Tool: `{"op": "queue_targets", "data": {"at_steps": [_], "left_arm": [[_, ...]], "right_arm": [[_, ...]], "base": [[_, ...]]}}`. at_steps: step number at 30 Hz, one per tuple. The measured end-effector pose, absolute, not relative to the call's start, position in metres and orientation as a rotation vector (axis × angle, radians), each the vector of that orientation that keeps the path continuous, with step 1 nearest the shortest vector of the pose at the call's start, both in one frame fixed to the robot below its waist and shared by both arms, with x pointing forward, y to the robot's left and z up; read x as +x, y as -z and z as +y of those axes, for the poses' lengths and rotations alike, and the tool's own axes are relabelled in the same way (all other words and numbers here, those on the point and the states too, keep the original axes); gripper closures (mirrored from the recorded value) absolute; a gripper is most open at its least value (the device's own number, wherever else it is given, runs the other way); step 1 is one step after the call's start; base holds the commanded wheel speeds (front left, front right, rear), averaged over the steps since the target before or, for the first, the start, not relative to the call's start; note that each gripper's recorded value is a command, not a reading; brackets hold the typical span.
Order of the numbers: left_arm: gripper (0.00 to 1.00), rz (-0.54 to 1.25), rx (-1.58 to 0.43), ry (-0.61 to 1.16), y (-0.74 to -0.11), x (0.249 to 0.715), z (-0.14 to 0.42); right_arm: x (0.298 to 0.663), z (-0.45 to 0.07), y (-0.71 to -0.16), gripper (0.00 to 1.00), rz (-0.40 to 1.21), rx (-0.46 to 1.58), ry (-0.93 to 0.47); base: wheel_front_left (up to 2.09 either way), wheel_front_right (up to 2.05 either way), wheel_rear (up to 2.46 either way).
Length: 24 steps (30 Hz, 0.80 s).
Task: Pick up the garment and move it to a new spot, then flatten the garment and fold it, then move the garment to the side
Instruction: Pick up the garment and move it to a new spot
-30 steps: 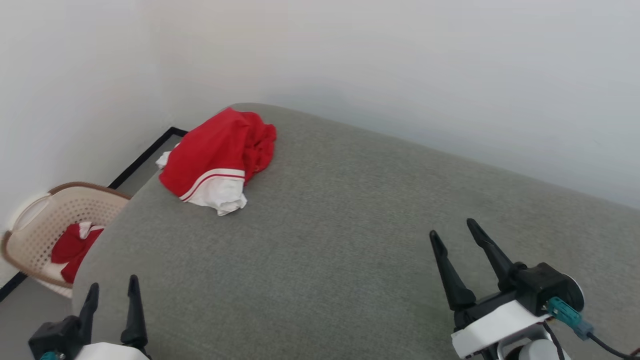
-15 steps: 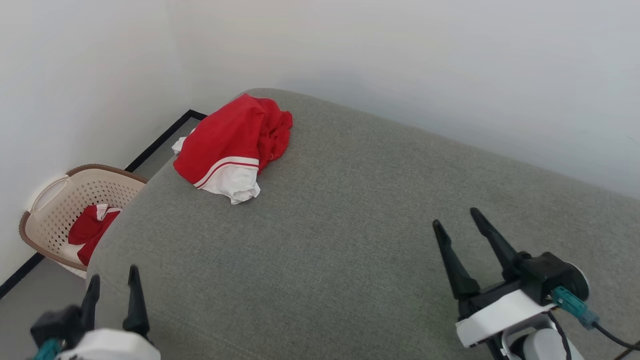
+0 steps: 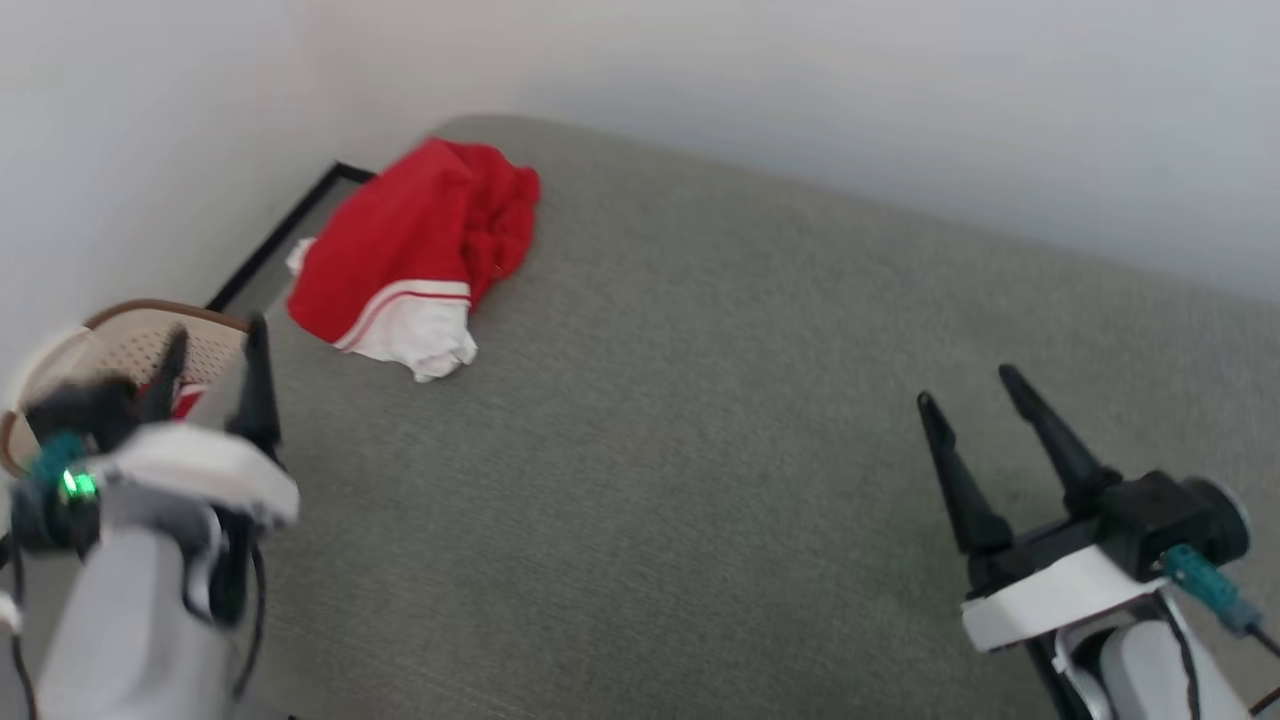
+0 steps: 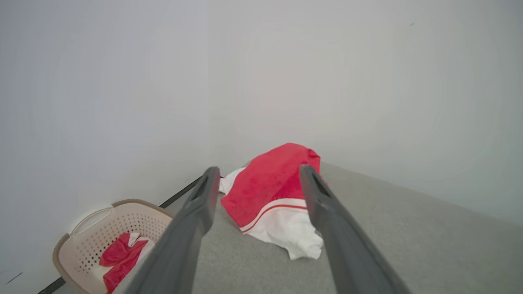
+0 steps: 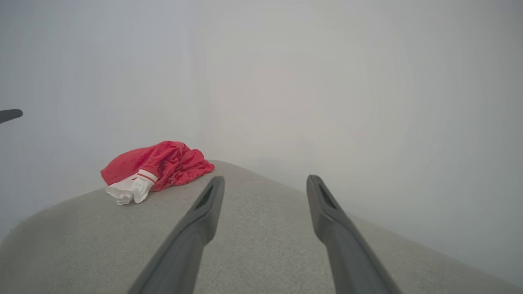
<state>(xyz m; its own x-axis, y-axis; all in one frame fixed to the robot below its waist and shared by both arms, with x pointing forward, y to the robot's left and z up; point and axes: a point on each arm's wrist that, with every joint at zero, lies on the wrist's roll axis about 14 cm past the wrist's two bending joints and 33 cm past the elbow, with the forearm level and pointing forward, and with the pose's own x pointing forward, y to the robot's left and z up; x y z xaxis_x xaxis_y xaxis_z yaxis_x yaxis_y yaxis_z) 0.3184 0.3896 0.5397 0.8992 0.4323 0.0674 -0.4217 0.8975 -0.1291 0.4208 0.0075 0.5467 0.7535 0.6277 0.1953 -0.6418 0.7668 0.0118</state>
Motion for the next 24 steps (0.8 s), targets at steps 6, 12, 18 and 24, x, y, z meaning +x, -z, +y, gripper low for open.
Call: {"op": "queue_targets", "data": {"at_steps": [6, 12, 18, 24], "left_arm": [[0.00, -0.032, -0.128, -0.415, -0.543, 0.377, 0.399], [0.00, 0.088, -0.124, -0.412, -0.525, 0.430, 0.409], [0.00, 0.281, -0.123, -0.424, -0.485, 0.473, 0.415], [0.00, 0.494, -0.161, -0.448, -0.433, 0.490, 0.415]], "right_arm": [[0.446, -0.012, -0.536, 0.00, -0.182, 0.064, -0.647], [0.472, -0.037, -0.521, 0.00, -0.175, 0.044, -0.591], [0.491, -0.056, -0.496, 0.00, -0.144, 0.020, -0.559], [0.501, -0.072, -0.471, 0.00, -0.095, 0.003, -0.529]], "base": [[0.00, 0.00, 0.00], [0.00, 0.00, 0.00], [0.00, 0.00, 0.00], [0.00, 0.00, 0.00]]}}
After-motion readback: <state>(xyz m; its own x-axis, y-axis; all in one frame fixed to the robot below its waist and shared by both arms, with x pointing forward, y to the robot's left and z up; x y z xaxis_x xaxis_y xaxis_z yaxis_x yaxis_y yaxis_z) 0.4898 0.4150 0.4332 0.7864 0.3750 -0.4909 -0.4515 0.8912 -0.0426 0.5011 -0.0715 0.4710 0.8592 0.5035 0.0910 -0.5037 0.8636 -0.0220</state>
